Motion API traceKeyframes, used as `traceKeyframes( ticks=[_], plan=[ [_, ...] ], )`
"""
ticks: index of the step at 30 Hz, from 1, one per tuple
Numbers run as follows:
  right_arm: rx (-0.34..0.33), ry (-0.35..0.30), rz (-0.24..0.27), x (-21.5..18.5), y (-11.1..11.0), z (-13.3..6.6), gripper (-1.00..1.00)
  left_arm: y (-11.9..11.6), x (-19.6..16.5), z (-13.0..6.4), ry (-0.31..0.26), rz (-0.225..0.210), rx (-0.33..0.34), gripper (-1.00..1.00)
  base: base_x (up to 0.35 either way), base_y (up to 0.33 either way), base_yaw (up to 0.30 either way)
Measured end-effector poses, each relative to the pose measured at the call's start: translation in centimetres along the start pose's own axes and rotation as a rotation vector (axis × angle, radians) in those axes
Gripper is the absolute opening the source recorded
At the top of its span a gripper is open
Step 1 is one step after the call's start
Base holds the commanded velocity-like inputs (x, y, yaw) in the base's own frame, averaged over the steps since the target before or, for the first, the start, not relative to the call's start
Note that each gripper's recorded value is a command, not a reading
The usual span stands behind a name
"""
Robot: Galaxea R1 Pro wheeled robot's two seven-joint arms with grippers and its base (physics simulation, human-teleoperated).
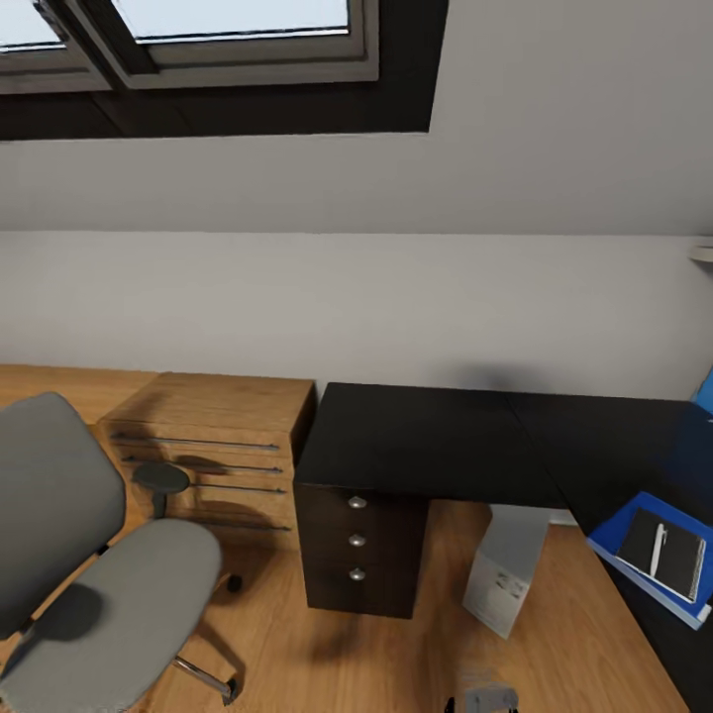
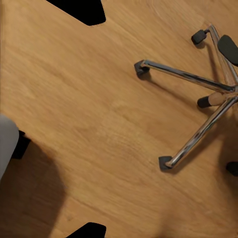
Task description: In the bedroom, organize the workspace by keeping the computer under the desk, ensuring the monitor is on the desk, placing the keyboard on the desk next to the monitor, placing the mouse on the desk next to the keyboard, moving the folder from the swivel chair onto the desk next to the mouse, stacking the notebook on top of the folder with the pen on top of the notebook, and positioning the swivel chair next to the desk.
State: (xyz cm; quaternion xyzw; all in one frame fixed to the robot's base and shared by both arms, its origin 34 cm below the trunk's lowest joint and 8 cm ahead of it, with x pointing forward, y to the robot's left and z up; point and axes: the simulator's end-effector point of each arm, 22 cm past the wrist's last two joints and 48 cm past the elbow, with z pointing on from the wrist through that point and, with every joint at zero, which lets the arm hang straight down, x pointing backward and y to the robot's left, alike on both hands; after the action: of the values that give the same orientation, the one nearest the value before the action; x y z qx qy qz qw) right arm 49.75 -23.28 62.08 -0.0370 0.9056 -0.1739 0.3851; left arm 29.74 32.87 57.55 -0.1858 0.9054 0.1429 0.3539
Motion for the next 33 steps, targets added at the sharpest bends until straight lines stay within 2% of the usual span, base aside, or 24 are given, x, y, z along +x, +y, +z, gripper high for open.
traceKeyframes(
  ticks=[7, 9, 13, 20, 25, 26, 27, 28, 29, 33],
  plan=[
    [-0.064, 0.008, -0.024, 5.6, -1.5, -1.4, 1.00, 0.1, 0.3, 0.0, 0.016, 0.001, -0.003, 1.00, 0.000, 0.000, 0.267],
    [-0.073, 0.048, -0.024, 9.9, -3.4, -2.8, 1.00, 0.8, 1.0, -0.1, 0.038, 0.011, -0.014, 1.00, 0.000, 0.000, 0.269],
    [-0.085, 0.069, -0.016, 13.2, -5.0, -4.3, 1.00, 2.0, 2.3, -0.6, 0.071, 0.038, -0.029, 1.00, 0.000, 0.000, 0.269],
    [-0.106, 0.091, 0.022, 16.0, -7.6, -5.0, 1.00, 2.7, 3.1, -0.8, 0.093, 0.054, -0.036, 1.00, 0.000, 0.000, 0.269],
    [-0.137, 0.099, 0.036, 16.6, -7.7, -5.3, 1.00, 2.6, 3.1, -0.8, 0.094, 0.056, -0.033, 1.00, 0.000, 0.000, 0.269],
    [-0.145, 0.107, 0.043, 17.1, -7.9, -5.5, 1.00, 1.9, 3.3, -0.8, 0.101, 0.058, 0.008, 1.00, 0.000, 0.000, 0.270],
    [-0.147, 0.107, 0.043, 17.2, -7.9, -5.6, 1.00, 1.7, 3.4, -0.8, 0.108, 0.058, 0.019, 1.00, 0.000, 0.000, 0.270],
    [-0.147, 0.107, 0.044, 17.2, -7.9, -5.6, 1.00, 1.5, 3.6, -0.8, 0.118, 0.060, 0.031, 1.00, 0.000, 0.000, 0.270],
    [-0.144, 0.109, 0.050, 17.2, -8.0, -5.6, 1.00, 1.3, 4.6, -0.8, 0.164, 0.068, 0.058, 1.00, 0.000, 0.000, 0.270],
    [-0.123, 0.115, 0.074, 17.3, -8.5, -5.5, 1.00, 2.1, 5.5, -0.6, 0.220, 0.083, 0.075, 1.00, 0.000, 0.000, 0.268]
  ],
)
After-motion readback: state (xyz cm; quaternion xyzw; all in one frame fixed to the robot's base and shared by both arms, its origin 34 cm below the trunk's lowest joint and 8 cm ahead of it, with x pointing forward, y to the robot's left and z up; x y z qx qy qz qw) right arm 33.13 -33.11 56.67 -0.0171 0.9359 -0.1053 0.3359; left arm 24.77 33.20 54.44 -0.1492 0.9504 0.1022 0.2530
